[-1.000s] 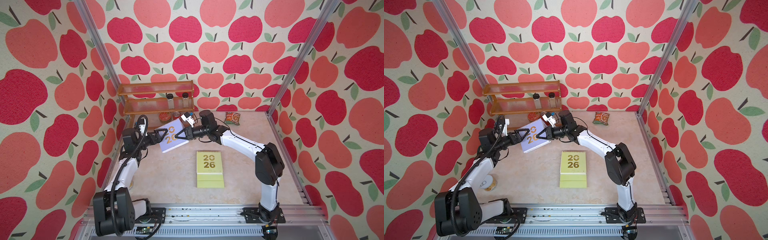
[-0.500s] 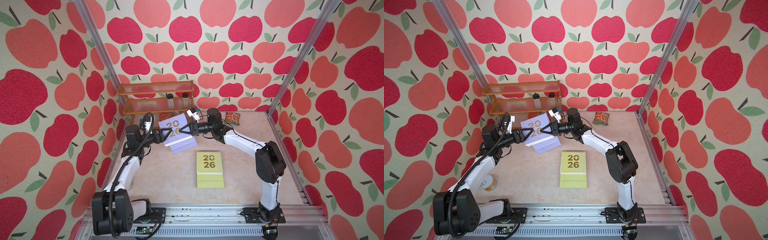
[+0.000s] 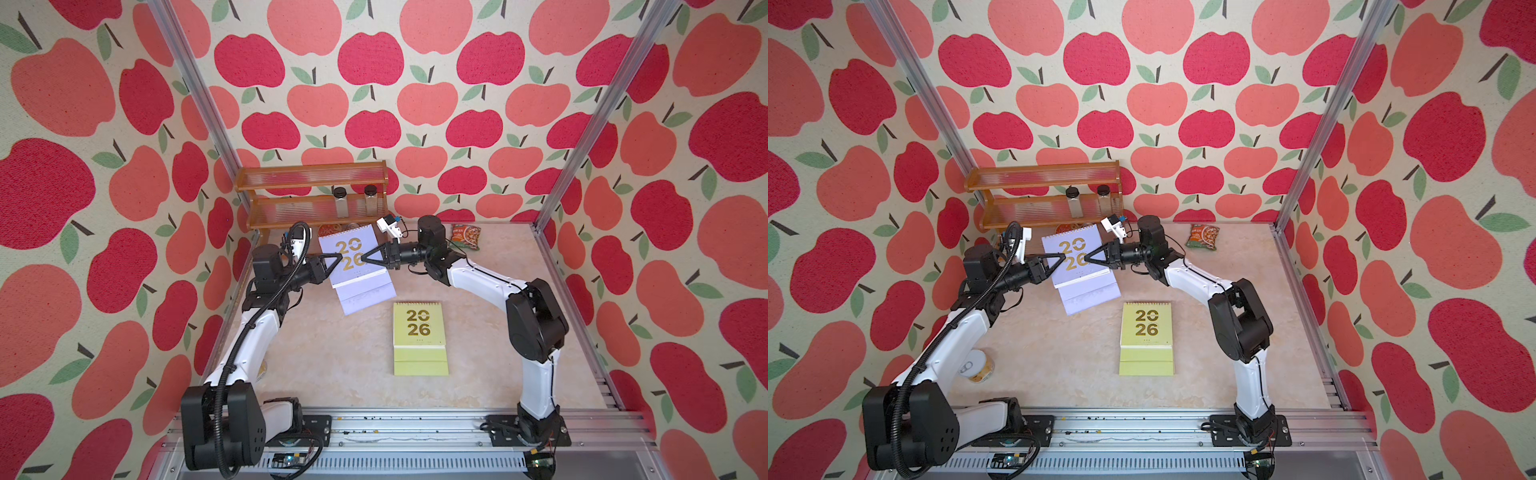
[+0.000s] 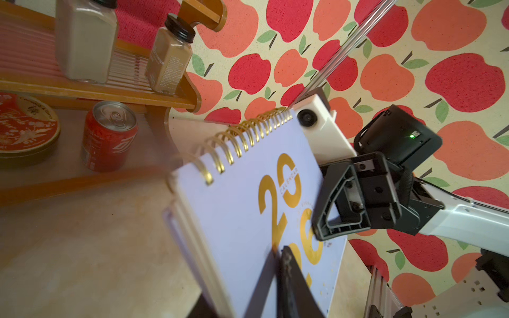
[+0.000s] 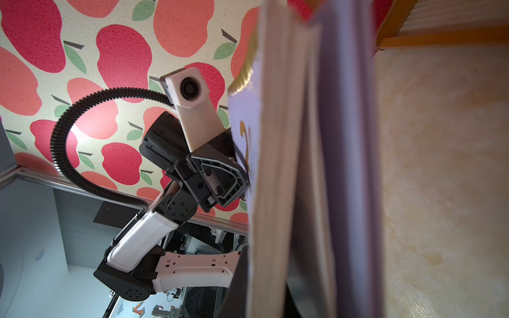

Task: Stack the calendars
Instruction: Place the calendar at the calendar.

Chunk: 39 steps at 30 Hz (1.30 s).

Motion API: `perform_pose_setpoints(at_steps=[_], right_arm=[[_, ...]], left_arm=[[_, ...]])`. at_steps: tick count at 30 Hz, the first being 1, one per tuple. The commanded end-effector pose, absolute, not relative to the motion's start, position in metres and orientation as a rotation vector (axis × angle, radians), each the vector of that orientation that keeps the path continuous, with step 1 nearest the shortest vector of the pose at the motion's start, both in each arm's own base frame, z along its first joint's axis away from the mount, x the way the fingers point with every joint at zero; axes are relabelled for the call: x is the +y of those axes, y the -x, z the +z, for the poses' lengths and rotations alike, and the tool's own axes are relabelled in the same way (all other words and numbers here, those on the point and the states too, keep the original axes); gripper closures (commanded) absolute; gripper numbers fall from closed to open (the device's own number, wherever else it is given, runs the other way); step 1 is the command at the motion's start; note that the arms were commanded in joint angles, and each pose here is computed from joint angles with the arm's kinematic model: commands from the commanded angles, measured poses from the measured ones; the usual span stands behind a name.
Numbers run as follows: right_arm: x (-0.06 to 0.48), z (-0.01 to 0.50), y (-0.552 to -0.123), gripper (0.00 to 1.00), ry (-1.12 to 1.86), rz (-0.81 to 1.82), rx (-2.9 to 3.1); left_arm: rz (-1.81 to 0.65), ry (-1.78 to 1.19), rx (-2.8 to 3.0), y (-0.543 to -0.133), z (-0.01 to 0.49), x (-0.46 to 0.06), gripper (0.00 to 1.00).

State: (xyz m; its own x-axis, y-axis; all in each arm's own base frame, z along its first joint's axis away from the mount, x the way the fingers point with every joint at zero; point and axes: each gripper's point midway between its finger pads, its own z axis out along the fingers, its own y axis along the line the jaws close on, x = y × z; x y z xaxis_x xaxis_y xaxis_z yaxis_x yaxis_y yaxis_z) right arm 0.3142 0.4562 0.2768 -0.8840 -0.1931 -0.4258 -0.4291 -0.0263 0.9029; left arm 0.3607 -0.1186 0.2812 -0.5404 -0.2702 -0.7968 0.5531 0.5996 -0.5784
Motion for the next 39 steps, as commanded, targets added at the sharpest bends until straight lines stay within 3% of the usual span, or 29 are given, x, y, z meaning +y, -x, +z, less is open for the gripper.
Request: perform_pose_setpoints(at_steps=[1,9,14,22,30,39], right_arm=[[0.466,0.295,-0.295,1.0,0.78,2.078,1.966],[0.463,0.288,-0.297,0.98,0.777,2.019,2.013],[0.446,0.279,-0.305,0.75,0.75,1.882,2.082],[0.409,0.281,-0.318,0.51,0.701,1.749,2.112],[0.367,0.27,-0.321,0.44,0.671,1.609,2.158],[0.369,0.275,-0.312,0.41,0.765,1.667,2.041]], left_arm=[[-1.111,-0.309,1.883,-0.351,0.278,-0.136,1.0],[-1.13,-0.321,1.881,-0.351,0.285,-0.137,1.0],[-1.128,-0.302,1.843,-0.35,0.297,-0.125,1.0],[-1.143,-0.303,1.816,-0.347,0.306,-0.12,1.0],[-1.195,-0.348,1.804,-0.343,0.315,-0.126,1.0],[-1.299,-0.443,1.817,-0.337,0.317,-0.145,1.0]])
